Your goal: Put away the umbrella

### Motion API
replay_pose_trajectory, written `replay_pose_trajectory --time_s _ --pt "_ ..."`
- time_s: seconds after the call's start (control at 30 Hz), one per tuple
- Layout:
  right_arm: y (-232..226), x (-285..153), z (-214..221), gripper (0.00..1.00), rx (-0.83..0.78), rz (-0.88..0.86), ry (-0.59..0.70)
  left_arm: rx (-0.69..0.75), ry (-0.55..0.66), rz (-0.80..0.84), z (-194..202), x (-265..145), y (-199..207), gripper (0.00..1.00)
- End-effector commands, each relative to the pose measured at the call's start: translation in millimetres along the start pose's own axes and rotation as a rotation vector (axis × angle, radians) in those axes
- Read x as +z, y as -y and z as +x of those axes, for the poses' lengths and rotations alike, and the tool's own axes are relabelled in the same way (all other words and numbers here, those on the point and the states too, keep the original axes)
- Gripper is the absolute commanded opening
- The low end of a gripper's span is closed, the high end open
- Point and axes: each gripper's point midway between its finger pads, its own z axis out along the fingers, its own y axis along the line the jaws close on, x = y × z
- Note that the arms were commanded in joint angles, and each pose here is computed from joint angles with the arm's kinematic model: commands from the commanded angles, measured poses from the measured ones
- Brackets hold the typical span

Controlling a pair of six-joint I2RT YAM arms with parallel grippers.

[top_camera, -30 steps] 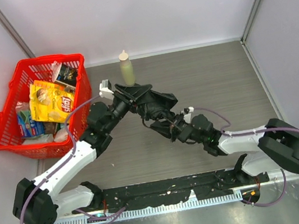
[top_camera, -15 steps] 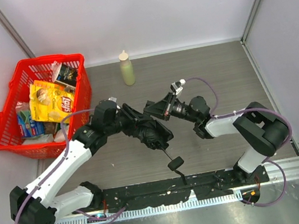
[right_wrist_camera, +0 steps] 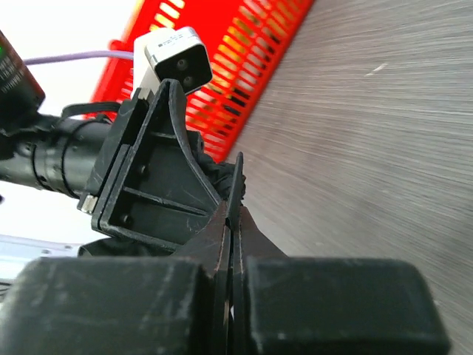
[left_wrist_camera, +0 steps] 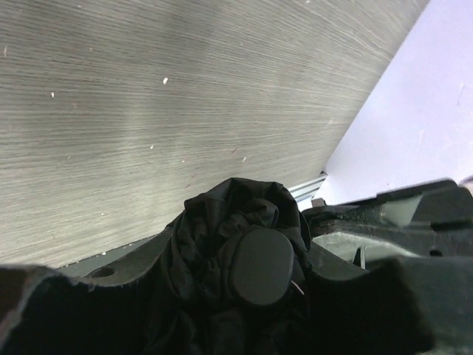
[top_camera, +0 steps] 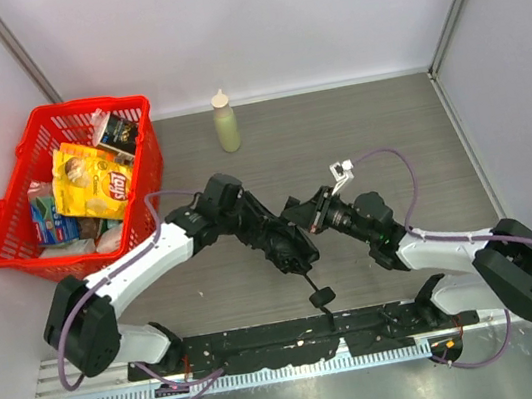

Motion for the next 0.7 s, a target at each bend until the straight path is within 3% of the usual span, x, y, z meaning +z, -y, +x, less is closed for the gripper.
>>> replay_pose_trajectory --time_s 0.0,0.13,0.27,0.4,0.53,0.67 --pt "-92 -17 -79 0.01 -0.285 -0.252 0.356 -0.098 0.164 -0.555 -31 13 -146 0.00" --pt "-85 -18 -66 0.01 -0.367 -0.189 0.339 -0.121 0.156 -0.561 -30 24 -155 0.00" --pt "-66 -19 -67 0.01 -0.305 -0.084 0.379 -0.108 0.148 -0.580 -27 27 -168 0.00" --pt "-70 -20 -71 0.01 -0.245 -0.119 0.421 -0.129 0.144 -0.635 -21 27 -190 0.00" --pt "-69 -14 -57 0.01 -0.384 -0.072 0.351 -0.128 0.167 -0.774 -26 19 -208 0.00" --pt "-68 -3 -63 0.01 -0.444 0.020 0.292 -0.116 0.199 -0.779 -31 28 -214 0.00"
